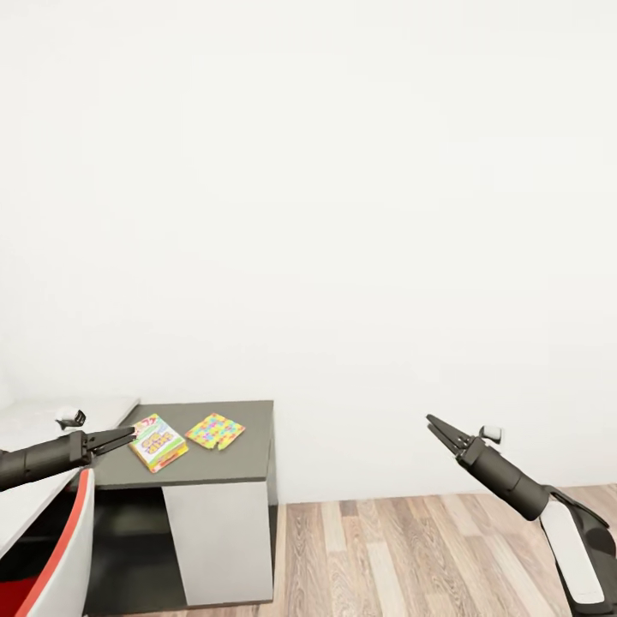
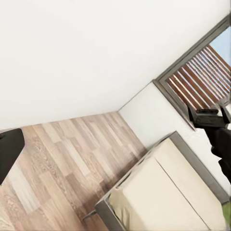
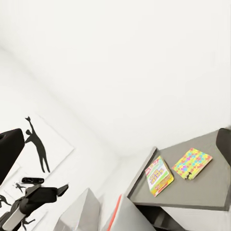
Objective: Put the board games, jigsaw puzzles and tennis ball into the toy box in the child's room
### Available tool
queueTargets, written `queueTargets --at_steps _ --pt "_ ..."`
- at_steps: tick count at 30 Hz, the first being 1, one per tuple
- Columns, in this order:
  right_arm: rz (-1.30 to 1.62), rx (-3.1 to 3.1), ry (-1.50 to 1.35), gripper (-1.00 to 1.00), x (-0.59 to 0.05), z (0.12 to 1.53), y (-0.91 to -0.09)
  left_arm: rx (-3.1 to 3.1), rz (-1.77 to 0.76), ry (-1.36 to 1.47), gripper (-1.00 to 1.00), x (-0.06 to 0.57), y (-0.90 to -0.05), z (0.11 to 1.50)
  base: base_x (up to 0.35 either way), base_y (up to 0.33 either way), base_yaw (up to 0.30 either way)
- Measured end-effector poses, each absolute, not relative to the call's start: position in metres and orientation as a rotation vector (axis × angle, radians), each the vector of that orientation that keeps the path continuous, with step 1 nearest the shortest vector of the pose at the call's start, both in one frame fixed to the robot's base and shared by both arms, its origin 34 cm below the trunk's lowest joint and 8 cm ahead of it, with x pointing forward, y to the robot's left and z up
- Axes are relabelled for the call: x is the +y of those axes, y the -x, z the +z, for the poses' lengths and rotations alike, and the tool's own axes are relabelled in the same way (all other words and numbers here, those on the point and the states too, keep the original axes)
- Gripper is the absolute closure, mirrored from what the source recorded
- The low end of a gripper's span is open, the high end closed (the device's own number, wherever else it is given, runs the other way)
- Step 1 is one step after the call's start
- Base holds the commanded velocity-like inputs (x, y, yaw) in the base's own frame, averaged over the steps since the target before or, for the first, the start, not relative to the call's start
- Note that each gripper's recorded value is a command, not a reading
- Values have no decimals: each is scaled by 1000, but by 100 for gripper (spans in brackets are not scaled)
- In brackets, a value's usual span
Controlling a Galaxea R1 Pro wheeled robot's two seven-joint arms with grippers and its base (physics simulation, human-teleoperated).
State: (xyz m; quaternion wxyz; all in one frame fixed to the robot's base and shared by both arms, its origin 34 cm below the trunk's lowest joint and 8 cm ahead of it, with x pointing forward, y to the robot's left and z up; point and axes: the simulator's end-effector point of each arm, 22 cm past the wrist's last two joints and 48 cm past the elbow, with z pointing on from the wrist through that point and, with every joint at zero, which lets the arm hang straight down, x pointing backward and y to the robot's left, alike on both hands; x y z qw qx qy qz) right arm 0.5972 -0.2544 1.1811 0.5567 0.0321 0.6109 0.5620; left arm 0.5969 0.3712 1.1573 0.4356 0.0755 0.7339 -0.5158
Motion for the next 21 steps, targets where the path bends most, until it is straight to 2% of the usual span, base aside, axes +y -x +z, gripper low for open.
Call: queueTargets --at_steps 14,21 --pt "1333 1496 -184 -100 -269 1150 -608 1826 -1285 -188 -100 370 -597 1157 -3 0 -278" --pt "1293 1592 -236 -100 -291 1128 -611 1833 -1288 -183 -100 371 -598 1153 0 0 -118"
